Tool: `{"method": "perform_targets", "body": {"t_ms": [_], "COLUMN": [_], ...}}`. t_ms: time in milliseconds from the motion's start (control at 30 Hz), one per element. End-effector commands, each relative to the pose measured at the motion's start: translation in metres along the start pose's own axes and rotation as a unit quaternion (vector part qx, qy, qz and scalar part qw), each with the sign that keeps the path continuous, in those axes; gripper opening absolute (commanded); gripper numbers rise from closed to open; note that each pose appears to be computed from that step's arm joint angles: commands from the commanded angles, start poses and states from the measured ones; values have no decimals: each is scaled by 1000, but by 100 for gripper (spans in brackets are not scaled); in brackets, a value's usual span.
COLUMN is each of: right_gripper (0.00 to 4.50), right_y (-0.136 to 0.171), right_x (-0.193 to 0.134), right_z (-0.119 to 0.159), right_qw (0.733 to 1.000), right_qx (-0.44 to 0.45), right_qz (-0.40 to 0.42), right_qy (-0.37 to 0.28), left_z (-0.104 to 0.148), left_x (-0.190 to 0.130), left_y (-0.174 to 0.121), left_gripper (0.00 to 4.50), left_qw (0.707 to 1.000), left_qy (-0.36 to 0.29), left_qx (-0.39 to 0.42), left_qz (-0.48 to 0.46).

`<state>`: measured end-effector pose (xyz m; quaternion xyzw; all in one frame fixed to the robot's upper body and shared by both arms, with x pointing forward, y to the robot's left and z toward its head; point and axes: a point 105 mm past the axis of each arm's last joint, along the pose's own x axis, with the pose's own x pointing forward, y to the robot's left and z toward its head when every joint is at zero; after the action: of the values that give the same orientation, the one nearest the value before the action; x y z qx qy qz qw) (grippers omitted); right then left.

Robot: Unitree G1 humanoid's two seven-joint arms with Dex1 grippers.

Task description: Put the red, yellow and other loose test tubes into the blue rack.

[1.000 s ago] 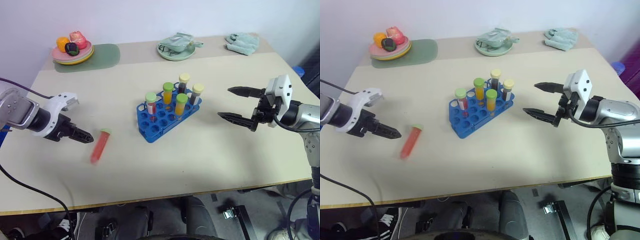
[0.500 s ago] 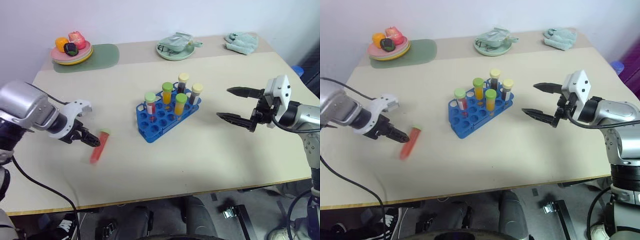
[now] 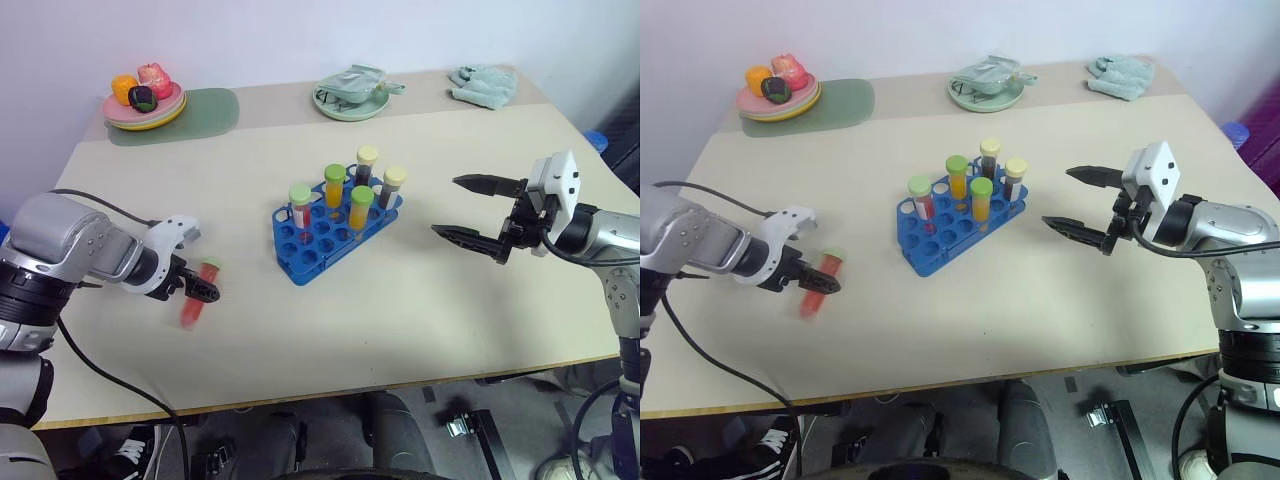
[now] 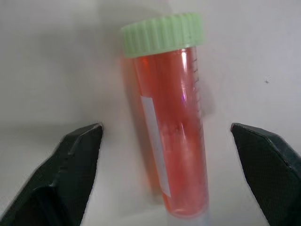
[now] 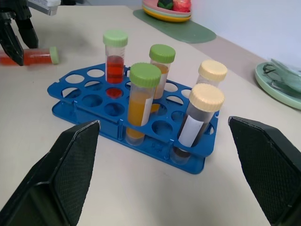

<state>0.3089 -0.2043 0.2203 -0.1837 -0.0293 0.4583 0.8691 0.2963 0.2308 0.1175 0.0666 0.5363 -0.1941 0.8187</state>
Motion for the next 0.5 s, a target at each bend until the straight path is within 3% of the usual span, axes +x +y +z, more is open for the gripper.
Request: {"method": "perform_targets", "body": {"t_ms": [33, 133, 167, 333, 400, 500], "right_gripper": [450, 450, 450, 450, 450, 450], "right_y": [-2, -2, -2, -1, -1, -2], "right_x": [-2, -1, -1, -2, -2, -4], "right_z": [14, 13, 13, 12, 12, 12], "right_qw": [1000, 1000, 1000, 1000, 1000, 999], "right_qx": [-24, -24, -23, -23, -24, -25], "right_qz": [-4, -4, -4, -4, -5, -8], "right_qy": [-17, -17, -18, -18, -18, -18], "left_z": [-2, 0, 1, 12, 31, 72], "left_x": [2, 2, 2, -10, -21, -51], "left_y": [-4, -5, -6, -3, 0, 7], "left_gripper": [263, 112, 80, 75, 75, 75], "left_qw": [1000, 1000, 1000, 998, 991, 952], "left_qy": [-6, -16, -19, -57, -119, -279], "left_qx": [-3, -9, -10, -2, 16, 46], "left_qz": [-2, -1, -1, 26, 58, 117]}}
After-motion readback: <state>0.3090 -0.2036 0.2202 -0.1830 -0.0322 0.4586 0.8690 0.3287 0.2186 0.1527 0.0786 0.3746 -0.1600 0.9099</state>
